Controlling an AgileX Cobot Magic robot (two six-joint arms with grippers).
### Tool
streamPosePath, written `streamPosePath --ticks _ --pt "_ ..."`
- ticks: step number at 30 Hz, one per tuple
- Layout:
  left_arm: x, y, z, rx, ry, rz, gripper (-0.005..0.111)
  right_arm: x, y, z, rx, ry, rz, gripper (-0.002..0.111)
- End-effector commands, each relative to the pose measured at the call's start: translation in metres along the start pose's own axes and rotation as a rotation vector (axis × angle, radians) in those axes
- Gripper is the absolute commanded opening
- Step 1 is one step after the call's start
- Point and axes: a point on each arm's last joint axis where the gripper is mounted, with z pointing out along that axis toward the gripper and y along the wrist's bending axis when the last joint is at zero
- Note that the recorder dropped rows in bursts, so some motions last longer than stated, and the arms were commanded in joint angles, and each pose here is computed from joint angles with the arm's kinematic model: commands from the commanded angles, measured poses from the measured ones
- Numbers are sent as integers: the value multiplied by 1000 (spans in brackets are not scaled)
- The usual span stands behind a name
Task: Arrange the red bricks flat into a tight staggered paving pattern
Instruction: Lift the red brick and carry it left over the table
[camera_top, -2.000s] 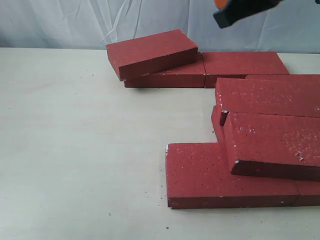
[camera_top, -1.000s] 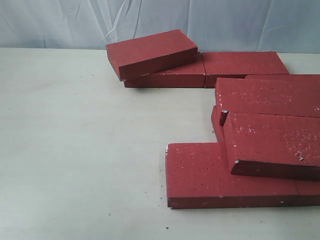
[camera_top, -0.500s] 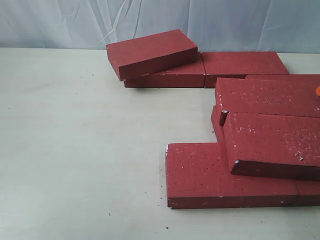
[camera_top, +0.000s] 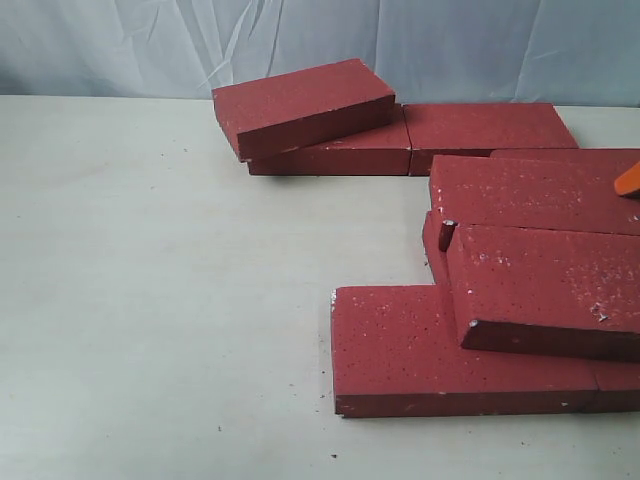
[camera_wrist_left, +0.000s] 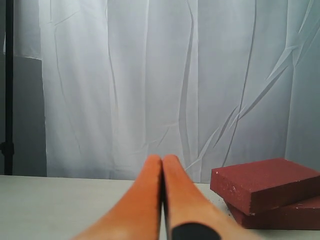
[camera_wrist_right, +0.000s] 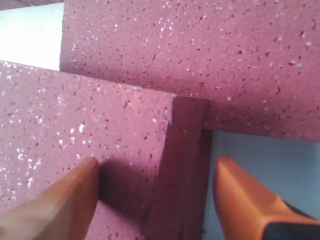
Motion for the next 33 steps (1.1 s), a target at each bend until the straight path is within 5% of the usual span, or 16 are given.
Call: streamPosePath --ticks 1,4,8,9,33 --pt "1 0 0 2 1 4 0 -1 0 0 -12 2 -23 57" --pt "1 0 0 2 1 4 0 -1 -1 0 -9 5 -30 42" --pt "1 0 0 2 1 4 0 -1 0 0 -12 7 -31 2" --pt "1 0 0 2 1 4 0 -1 0 -1 -15 8 -33 0" --pt "1 0 0 2 1 4 0 -50 79 -67 -110 -257 -122 -1"
